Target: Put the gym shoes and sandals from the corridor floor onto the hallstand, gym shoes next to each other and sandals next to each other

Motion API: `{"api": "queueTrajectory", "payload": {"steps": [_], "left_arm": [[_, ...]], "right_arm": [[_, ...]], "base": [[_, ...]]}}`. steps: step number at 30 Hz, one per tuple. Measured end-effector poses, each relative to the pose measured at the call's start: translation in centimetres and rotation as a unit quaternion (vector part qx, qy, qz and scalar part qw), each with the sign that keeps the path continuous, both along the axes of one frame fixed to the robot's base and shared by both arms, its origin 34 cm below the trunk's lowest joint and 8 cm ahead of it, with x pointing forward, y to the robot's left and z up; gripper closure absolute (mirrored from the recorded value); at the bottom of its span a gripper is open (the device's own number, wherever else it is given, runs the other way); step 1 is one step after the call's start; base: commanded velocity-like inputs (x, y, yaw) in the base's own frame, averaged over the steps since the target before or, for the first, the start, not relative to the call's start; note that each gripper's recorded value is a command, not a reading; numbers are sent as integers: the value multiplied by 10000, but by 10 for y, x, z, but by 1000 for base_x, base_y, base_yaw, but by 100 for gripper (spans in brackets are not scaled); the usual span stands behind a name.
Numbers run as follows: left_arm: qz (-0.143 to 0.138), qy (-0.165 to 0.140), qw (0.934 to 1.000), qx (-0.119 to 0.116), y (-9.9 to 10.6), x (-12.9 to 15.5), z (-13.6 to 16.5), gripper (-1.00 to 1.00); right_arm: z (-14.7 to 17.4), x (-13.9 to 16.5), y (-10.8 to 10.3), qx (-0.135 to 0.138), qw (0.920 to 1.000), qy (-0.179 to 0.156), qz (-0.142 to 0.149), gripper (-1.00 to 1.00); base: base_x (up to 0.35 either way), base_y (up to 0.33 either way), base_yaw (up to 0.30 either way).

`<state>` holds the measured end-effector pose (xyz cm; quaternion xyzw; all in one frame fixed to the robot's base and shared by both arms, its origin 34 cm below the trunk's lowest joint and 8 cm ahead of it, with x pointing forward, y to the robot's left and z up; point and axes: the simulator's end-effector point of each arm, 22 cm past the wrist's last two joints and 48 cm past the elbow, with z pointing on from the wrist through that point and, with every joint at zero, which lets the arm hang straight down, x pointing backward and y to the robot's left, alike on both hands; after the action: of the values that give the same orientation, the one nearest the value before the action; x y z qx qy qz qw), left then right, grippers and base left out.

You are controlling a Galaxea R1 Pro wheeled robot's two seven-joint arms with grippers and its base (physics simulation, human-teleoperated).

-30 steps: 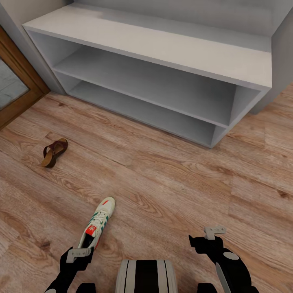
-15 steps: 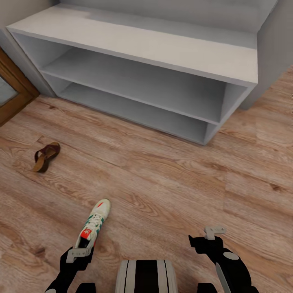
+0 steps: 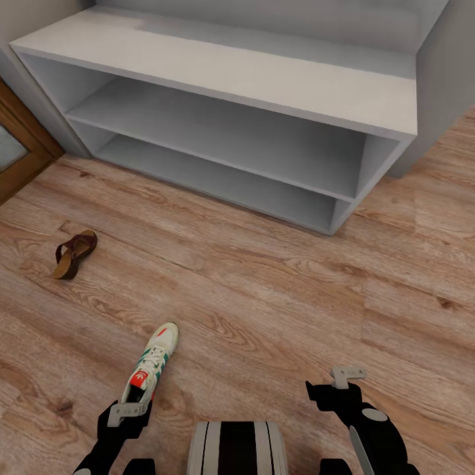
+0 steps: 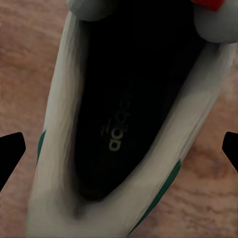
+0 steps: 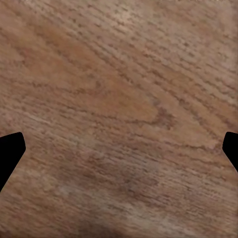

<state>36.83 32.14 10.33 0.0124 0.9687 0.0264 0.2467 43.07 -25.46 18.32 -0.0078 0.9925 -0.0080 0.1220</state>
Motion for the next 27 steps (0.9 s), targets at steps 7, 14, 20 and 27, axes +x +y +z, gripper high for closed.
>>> {"api": "queueTrajectory", "payload": {"steps": [7, 14, 20, 27], "left_arm": [[0, 5, 10000, 8, 1, 0, 0, -100], [0, 9, 10000, 9, 1, -1, 0, -100], [-28, 12, 10000, -4, -1, -1, 0, -100], [-267, 39, 9996, 23, -6, -1, -1, -100]], "right_arm": [[0, 0, 0, 0, 10000, 0, 0, -100], [0, 0, 0, -1, 10000, 1, 1, -100], [0, 0, 0, -3, 10000, 3, 2, -100], [0, 0, 0, -4, 10000, 3, 2, -100]], "base": [[0, 0, 0], [0, 0, 0], [0, 0, 0], [0, 0, 0]]}}
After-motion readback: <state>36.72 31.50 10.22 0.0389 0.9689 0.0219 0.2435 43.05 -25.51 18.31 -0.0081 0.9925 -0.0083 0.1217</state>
